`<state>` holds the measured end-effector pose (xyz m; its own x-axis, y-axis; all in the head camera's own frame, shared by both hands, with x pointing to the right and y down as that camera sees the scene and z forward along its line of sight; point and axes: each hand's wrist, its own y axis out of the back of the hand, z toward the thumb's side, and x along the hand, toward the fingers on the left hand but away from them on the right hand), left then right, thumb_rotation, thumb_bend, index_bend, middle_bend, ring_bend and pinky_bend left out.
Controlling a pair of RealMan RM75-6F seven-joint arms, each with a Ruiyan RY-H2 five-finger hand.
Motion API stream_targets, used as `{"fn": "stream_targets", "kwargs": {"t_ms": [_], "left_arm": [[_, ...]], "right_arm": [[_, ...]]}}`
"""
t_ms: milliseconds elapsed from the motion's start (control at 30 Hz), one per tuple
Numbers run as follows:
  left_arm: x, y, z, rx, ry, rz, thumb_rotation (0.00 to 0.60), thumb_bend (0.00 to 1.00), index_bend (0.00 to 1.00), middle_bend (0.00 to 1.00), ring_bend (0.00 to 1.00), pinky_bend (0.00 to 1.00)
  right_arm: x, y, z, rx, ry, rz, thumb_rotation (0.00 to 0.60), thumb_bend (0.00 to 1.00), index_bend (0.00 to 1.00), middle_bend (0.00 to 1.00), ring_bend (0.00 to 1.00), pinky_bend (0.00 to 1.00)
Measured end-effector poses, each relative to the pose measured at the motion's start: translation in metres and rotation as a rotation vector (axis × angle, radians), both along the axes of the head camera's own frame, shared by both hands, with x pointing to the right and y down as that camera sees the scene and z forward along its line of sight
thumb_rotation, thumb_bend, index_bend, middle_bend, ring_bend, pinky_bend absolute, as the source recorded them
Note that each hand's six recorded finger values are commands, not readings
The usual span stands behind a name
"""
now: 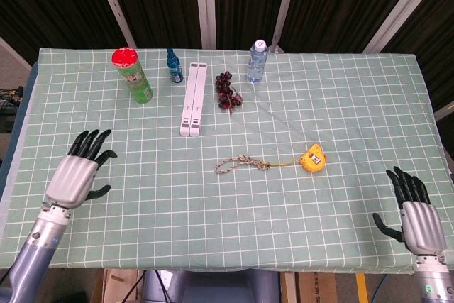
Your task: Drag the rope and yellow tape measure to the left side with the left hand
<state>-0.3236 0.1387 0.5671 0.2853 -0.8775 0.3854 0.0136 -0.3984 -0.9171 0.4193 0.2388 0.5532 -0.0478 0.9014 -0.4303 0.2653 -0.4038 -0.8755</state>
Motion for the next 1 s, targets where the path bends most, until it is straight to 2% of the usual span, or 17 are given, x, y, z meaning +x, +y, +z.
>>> {"fn": "stream_targets", "kwargs": {"t_ms": [200, 433, 800, 1000], "left_arm": [[0.053, -0.028, 0.027, -0.022, -0.012, 0.034, 0.600, 0.23, 0.46, 0.05, 0.00, 0.00], [0.116, -0.047, 0.059, -0.056, -0.041, 0.098, 0.600, 0.25, 0.51, 0.06, 0.00, 0.00], [0.196, -0.042, 0.103, -0.104, -0.079, 0.193, 0.600, 0.27, 0.55, 0.08, 0.00, 0.00], [0.224, -0.033, 0.120, -0.125, -0.105, 0.233, 0.600, 0.30, 0.56, 0.08, 0.00, 0.00]], "right_arm": [[0.003, -0.001, 0.002, -0.015, -0.019, 0.023, 0.600, 0.32, 0.00, 0.00, 0.00, 0.00], [0.005, -0.002, 0.004, -0.032, -0.040, 0.051, 0.600, 0.32, 0.00, 0.00, 0.00, 0.00], [0.008, -0.003, 0.007, -0.060, -0.070, 0.090, 0.600, 0.32, 0.00, 0.00, 0.00, 0.00], [0.010, -0.003, 0.008, -0.071, -0.080, 0.107, 0.600, 0.32, 0.00, 0.00, 0.00, 0.00]]}}
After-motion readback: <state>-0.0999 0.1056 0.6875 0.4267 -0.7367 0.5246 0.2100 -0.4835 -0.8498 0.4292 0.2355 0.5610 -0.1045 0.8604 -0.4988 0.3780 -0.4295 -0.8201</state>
